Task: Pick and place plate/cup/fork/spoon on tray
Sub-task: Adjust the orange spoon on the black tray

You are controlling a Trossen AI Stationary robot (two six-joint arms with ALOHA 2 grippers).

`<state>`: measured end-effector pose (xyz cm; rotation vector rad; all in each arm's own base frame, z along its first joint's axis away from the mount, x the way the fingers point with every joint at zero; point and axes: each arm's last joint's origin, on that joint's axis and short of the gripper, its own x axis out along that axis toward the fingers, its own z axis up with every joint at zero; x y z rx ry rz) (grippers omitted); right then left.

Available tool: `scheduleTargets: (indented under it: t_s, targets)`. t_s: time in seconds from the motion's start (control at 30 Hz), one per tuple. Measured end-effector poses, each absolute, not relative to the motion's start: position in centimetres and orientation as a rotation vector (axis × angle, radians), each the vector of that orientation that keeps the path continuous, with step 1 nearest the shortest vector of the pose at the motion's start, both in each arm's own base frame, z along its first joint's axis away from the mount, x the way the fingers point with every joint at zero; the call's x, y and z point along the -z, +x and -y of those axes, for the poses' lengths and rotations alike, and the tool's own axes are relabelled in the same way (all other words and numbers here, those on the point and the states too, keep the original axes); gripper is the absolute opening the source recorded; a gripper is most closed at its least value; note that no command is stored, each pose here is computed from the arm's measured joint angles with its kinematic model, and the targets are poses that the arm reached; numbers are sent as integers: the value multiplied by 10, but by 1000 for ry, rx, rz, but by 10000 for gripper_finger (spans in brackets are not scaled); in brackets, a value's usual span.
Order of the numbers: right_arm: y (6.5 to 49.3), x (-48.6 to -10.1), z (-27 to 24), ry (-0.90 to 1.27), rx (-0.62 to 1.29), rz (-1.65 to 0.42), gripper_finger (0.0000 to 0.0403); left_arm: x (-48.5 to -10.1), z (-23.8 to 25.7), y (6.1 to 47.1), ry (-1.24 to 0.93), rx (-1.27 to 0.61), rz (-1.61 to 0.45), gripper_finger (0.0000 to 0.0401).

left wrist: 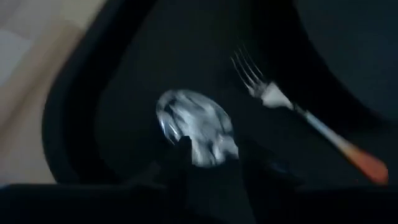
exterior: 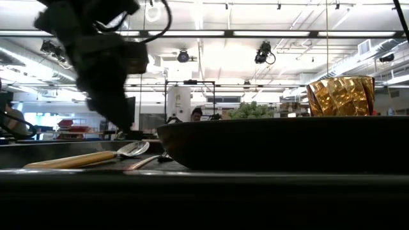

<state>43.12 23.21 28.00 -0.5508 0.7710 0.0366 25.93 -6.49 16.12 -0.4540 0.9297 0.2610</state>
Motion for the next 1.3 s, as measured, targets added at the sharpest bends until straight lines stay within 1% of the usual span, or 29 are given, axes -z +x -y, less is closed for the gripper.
scheduleTargets:
  t_s: [0.2,0.3,0.43,0.53,0.63,0.7,0.77,0.83,0.93,1.03,1.13,1.3]
  targets:
    - [432,-280,-232,-552,-37,-765,173,-162,88,249,-500,-239,-971,117]
    - [433,-281,-232,-559,-40,-760,173,-164,100,249,-489,-290,-1012,109]
    - [434,-282,-232,-562,-43,-746,173,-189,120,265,-370,-375,-1053,99]
    - [434,-282,-232,-564,-47,-748,173,-204,134,276,-245,-435,-1143,92]
    - [431,-281,-234,-579,-52,-761,172,-206,140,281,-175,-485,-1232,86]
    - [427,-280,-239,-607,-3,-754,170,-198,140,281,-168,-502,-1272,82]
    - [422,-279,-243,-640,20,-767,168,-190,141,283,-183,-491,-1294,79]
    - [416,-277,-248,-660,0,-801,167,-186,141,282,-196,-478,-1317,77]
    - [402,-269,-248,-686,-38,-927,165,-185,142,281,-199,-464,-1331,73]
    - [387,-266,-244,-685,3,-1050,162,-187,143,280,-202,-450,-1336,67]
    - [375,-275,-242,-680,64,-1072,157,-187,146,279,-196,-424,-1345,62]
    - [353,-300,-247,-687,108,-1019,149,-187,151,281,-218,-390,-1311,56]
